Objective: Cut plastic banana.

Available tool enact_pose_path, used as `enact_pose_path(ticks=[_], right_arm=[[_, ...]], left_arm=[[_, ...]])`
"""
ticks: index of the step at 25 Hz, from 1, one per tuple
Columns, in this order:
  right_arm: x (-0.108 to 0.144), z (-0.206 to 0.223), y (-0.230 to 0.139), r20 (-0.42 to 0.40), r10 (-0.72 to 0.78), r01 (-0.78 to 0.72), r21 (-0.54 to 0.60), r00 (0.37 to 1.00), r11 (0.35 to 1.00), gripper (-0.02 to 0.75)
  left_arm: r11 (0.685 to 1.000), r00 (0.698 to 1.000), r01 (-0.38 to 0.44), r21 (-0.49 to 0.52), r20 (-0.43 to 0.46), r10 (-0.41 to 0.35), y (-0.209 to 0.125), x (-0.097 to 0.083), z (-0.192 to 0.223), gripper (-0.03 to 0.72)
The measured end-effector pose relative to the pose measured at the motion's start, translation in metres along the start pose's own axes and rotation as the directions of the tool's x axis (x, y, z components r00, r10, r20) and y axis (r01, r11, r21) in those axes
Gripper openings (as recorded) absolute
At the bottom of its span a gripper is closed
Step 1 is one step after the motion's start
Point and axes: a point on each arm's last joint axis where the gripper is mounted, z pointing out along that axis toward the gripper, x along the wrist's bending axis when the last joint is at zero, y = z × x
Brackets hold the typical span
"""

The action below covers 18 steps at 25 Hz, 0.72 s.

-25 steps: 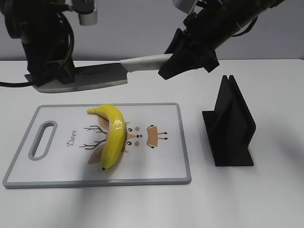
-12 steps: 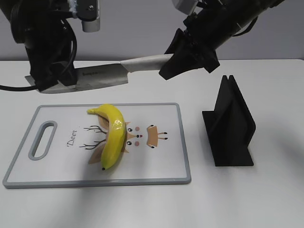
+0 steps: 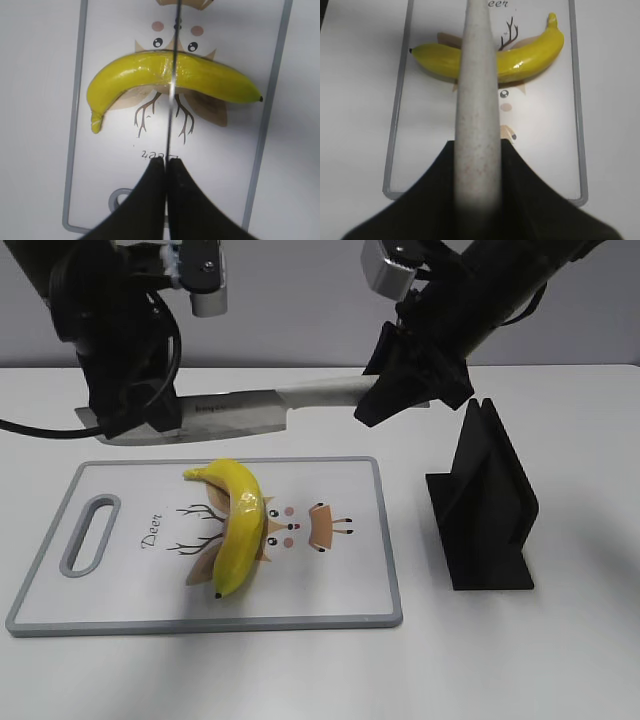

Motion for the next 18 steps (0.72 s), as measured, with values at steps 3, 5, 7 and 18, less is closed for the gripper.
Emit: enact_pose_path(ticks=[3, 5, 7, 18], right_arm=[[-0.001, 0.004, -0.003, 0.027, 0.026, -0.028, 0.061, 0.999, 0.998, 0.167], [-0.001, 0.005, -0.003, 0.035, 0.026, -0.028, 0.076, 0.999, 0.997, 0.167], [-0.002, 0.005, -0.003, 0.037, 0.028, -0.031, 0.081, 0.999, 0.996, 0.167], [-0.013, 0.048, -0.034, -0.037, 0.076, -0.069, 0.165, 0.996, 0.984, 0.169]], left_arm=[[1.0, 1.0, 0.003, -0.004, 0.0, -0.003, 0.001, 0.004, 0.009, -0.016], [1.0, 1.0, 0.005, -0.003, 0.002, -0.005, 0.001, 0.006, 0.013, -0.016], [1.0, 1.0, 0.007, -0.003, 0.007, -0.007, 0.001, 0.006, 0.016, -0.016], [0.999, 0.996, 0.024, 0.029, 0.089, -0.026, -0.001, 0.014, 0.055, -0.016]])
